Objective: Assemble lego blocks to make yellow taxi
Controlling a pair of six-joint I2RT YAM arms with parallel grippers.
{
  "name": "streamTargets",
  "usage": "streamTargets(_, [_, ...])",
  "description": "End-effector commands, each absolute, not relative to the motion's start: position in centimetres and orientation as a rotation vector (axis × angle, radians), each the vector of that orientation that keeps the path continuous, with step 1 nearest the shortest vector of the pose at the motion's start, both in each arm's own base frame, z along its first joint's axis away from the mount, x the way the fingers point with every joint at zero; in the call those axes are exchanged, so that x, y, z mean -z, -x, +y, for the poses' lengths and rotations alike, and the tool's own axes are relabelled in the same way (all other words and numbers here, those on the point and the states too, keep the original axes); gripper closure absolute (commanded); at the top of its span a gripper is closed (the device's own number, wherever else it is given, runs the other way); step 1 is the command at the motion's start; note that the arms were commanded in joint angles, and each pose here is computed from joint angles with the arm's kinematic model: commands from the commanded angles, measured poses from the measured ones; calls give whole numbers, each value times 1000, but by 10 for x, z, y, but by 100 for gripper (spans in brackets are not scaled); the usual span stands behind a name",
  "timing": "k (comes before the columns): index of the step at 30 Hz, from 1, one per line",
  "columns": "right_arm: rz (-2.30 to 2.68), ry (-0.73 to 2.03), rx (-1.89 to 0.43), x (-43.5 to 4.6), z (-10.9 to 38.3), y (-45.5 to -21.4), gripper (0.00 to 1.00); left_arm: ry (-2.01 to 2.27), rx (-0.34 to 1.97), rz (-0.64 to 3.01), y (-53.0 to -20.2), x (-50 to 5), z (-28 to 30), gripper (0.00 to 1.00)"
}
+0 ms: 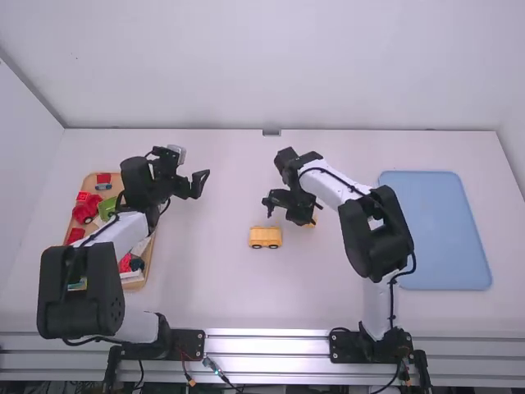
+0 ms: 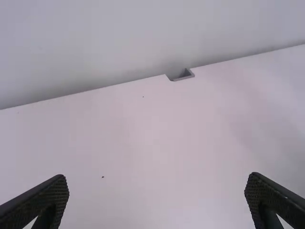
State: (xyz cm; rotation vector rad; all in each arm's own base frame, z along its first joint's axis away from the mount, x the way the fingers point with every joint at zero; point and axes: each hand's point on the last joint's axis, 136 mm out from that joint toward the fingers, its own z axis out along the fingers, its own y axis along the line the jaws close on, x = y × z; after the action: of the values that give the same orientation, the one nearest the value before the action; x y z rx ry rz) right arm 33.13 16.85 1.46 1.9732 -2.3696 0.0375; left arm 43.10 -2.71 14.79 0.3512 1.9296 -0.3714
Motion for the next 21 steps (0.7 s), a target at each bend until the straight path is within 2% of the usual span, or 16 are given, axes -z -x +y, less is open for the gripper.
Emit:
streamTargets(1, [-2354,-2008,-28,-20,164,-328,89,-362,396,1925,-430,-148,-31,1])
streamTargets(6, [-2425,-1999,-49,-12,164,-328,94,-361,397,1928,-429,-147,-31,1])
streamTargets(13, [-2405,-2191,67,-21,169,-307,92,-366,392,1914,-431,-150,-31,1])
streamTargets(20, [-2367,-2247,177,-14,161,-293,87,-338,414,1925,-430,-149,-32,1])
streamTargets(21, [-2374,-2241,177,-12,160,-293,80,-336,414,1930,-430,-148,-31,1])
